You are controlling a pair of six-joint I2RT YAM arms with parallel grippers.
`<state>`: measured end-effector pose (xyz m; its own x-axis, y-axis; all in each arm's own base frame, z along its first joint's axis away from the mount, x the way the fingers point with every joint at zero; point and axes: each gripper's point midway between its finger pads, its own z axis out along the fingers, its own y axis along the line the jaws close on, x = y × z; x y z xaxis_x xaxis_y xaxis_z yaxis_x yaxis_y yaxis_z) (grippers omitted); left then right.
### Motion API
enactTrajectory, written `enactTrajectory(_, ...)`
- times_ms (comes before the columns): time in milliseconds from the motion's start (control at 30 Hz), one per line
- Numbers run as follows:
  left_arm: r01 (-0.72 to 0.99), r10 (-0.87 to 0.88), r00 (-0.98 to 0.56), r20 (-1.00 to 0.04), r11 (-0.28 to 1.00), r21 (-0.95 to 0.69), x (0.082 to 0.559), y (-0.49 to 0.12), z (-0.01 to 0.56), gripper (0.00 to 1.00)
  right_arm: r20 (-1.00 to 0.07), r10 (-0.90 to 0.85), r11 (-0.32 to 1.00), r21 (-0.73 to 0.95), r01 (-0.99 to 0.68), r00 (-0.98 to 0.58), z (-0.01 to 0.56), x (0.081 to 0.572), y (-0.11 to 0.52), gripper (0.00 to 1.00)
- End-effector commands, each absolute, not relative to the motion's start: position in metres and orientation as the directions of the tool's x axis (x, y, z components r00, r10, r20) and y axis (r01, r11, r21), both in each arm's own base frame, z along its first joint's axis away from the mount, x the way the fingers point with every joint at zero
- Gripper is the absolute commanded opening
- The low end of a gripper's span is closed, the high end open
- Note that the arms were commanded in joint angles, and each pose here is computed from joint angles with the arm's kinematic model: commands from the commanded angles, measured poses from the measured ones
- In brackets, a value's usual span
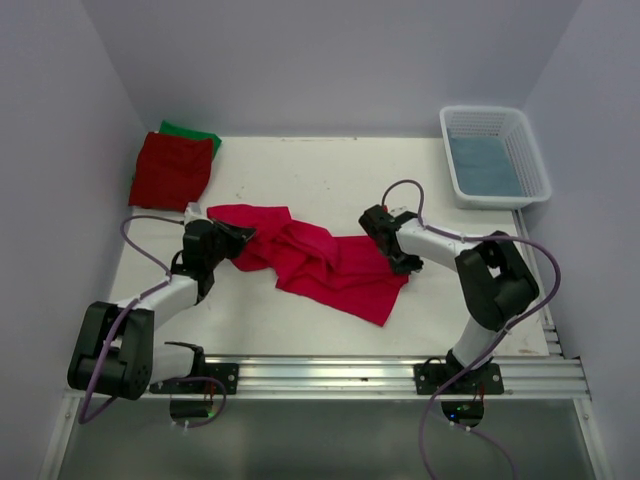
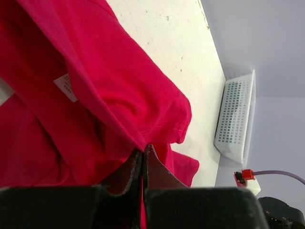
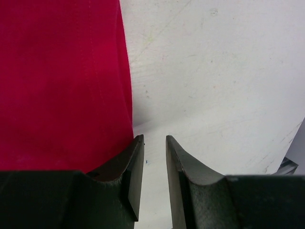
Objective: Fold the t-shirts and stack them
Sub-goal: Flatten out the tshirt
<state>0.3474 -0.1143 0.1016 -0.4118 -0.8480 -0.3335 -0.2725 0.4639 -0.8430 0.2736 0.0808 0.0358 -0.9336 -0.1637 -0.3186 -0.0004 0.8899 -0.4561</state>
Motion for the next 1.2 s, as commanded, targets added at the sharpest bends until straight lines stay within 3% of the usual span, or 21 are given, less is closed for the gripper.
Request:
enactTrajectory(0,-0.251,-0.843,-0.401,-0.359,0.478,-0.842,0.353,-0.113,0.107,0.00,-0.367,-0.127,0.898,-0.437,0.050,-0.922,0.035,0.282,0.081,0.29)
enactTrajectory(233,-0.251,-0.843,-0.400,-0.360,0.478,-0.842,0.353,-0.112,0.107,0.00,-0.374,-0.122,0.925,-0.378,0.031,-0.919,0.036,0.284,0.091,0.29)
enactTrajectory(633,-0.248,-0.840,-0.410,-0.355,0.477,-0.843,0.353,-0.115,0.105,0.00,-0.482,-0.077,0.979,-0.204,0.026,-0.873,0.074,0.287,0.112,0.45)
enactTrajectory(933,-0.241,-0.836,-0.418,-0.356,0.480,-0.844,0.353,-0.116,0.106,0.00,-0.444,0.089,0.984,-0.100,0.148,-0.892,0.042,0.275,0.105,0.42)
enactTrajectory(1167,-0.239,-0.835,-0.419,-0.357,0.480,-0.844,0.353,-0.116,0.107,0.00,-0.443,0.093,0.982,-0.107,0.155,-0.892,0.033,0.278,0.100,0.42)
